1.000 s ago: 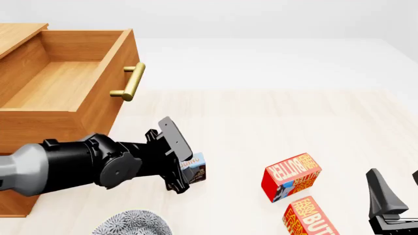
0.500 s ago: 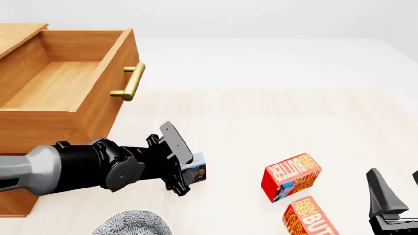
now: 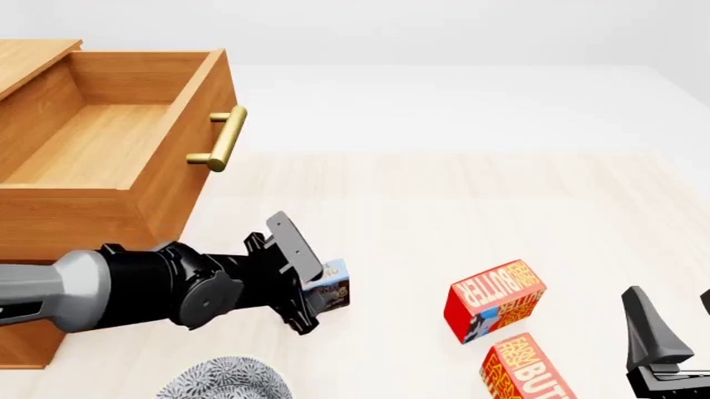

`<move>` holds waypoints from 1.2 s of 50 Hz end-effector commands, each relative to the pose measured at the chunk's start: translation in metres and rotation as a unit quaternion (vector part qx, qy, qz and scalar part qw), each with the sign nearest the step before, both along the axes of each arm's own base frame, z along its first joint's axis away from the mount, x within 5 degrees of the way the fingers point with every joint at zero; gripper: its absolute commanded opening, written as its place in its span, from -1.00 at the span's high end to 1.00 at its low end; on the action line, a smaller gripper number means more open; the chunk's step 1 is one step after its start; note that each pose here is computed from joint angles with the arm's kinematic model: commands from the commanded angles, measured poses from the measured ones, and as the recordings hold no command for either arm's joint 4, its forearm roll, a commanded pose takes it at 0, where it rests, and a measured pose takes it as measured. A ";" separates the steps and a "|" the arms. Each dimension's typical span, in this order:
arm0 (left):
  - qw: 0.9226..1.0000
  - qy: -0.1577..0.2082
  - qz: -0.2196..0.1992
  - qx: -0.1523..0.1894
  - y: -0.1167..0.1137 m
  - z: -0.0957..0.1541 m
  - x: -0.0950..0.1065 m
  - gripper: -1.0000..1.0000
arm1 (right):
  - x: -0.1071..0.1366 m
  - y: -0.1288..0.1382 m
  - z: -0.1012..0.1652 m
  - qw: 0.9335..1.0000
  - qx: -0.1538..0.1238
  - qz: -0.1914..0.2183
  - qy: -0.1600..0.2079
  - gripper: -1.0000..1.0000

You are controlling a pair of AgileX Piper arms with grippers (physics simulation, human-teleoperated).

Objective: Put the chocolate pudding in the top drawer of the cabinet and close it.

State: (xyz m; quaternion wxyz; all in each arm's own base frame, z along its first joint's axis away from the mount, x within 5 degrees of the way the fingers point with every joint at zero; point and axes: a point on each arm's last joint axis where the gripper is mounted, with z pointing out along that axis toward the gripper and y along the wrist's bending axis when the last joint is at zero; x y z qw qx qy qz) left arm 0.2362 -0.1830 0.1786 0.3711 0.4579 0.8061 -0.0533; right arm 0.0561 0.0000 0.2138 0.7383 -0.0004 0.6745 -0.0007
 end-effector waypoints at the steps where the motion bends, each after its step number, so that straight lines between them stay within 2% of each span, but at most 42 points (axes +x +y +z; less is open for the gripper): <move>1: 1.000 0.005 0.021 0.003 0.013 -0.009 0.003 -1.00 | 0.000 0.000 0.000 1.000 0.000 0.000 0.000 -1.00; 10: 1.000 0.005 0.028 0.003 0.016 -0.010 0.005 -1.00 | 0.000 0.000 0.000 1.000 0.000 0.000 0.000 -1.00; 12: 0.999 0.017 0.035 -0.004 0.011 -0.010 0.006 -1.00 | 0.000 0.000 0.000 1.000 0.000 0.000 0.000 -1.00; 14: 0.999 0.004 0.033 0.005 0.020 -0.012 0.008 -1.00 | 0.000 0.000 0.000 1.000 0.000 0.000 0.000 -1.00; 16: 0.999 0.012 0.034 -0.002 0.014 -0.011 0.007 -1.00 | 0.000 0.000 0.000 1.000 0.000 0.000 0.000 -1.00; 31: 0.999 0.013 0.042 0.006 0.022 -0.022 0.009 -1.00 | 0.000 0.000 0.000 1.000 0.000 0.000 0.000 -1.00; 52: 0.999 0.028 0.036 -0.001 0.009 -0.028 0.005 -1.00 | 0.000 0.000 0.000 1.000 0.000 0.000 0.000 -1.00; 60: 0.999 0.025 0.037 -0.001 0.011 -0.029 0.005 -1.00 | 0.000 0.000 0.000 1.000 0.000 0.000 0.000 -1.00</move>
